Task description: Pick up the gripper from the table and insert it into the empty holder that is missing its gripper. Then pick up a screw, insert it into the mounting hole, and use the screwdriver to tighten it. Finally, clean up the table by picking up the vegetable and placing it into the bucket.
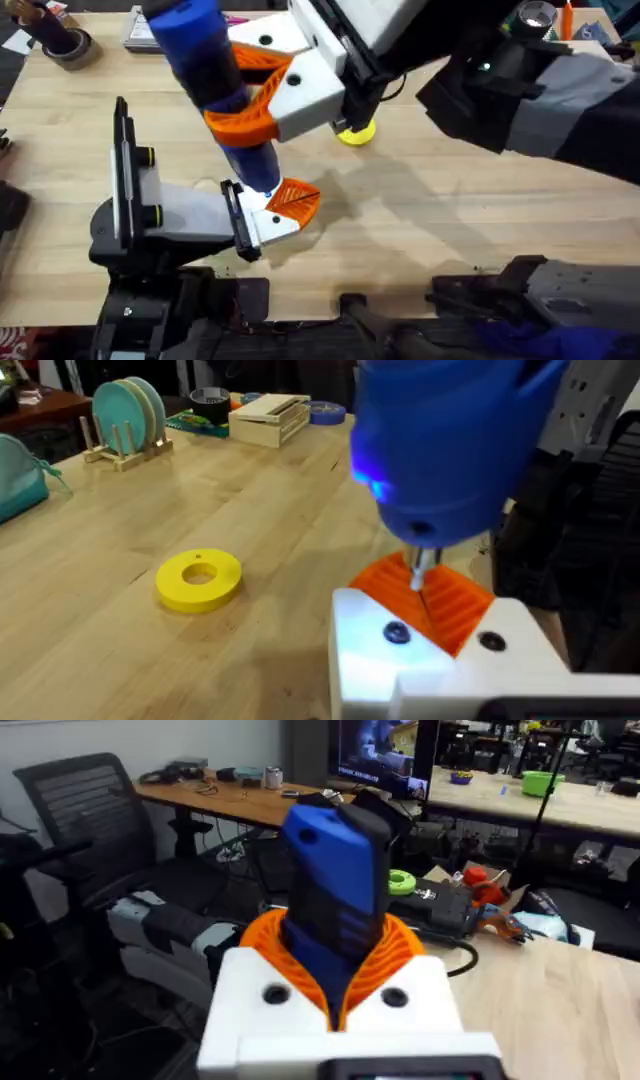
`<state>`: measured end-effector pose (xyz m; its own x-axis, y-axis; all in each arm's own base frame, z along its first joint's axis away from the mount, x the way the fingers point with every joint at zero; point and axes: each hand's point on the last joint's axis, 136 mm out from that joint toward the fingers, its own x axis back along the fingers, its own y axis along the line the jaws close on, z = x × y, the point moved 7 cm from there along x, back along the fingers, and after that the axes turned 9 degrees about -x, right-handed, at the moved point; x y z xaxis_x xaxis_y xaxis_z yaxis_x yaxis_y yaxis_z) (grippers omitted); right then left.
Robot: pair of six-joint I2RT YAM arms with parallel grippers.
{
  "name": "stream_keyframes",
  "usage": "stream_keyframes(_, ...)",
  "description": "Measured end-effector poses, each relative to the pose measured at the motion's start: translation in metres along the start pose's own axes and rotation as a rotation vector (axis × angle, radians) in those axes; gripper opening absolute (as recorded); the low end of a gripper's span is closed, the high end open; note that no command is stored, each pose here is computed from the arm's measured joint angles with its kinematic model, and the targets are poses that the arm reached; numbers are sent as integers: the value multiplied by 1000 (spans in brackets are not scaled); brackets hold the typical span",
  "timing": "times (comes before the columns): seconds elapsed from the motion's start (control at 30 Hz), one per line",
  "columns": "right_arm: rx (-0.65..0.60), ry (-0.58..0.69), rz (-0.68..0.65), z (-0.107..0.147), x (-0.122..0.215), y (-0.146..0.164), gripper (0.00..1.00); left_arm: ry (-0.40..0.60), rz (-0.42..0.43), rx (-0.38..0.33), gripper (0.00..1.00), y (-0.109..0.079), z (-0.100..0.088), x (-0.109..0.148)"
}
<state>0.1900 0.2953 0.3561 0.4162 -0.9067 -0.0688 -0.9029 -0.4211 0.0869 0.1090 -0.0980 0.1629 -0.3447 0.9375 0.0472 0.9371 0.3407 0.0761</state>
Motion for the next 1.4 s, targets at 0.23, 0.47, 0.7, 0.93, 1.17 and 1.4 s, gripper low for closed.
stream_keyframes(0.23, 12, -4, 2, 0, -5, 1, 26, 0, 0, 0, 16, 0, 0, 0)
stream_keyframes(0.47, 16, -5, 3, 0, -6, 1, 26, 0, 0, 0, 16, 0, 0, 0)
stream_keyframes(0.7, 19, 5, 6, 4, -5, 0, 26, 0, 0, 0, 16, 0, 0, 0)
stream_keyframes(0.93, 25, 6, 6, 6, -5, 0, 26, 0, 0, 0, 16, 0, 0, 0)
stream_keyframes(1.17, 15, 9, 8, 9, -5, 0, 26, 0, 0, 0, 16, 0, 0, 0)
stream_keyframes(1.4, 17, 13, 10, 14, -5, 0, 26, 0, 0, 0, 16, 0, 0, 0)
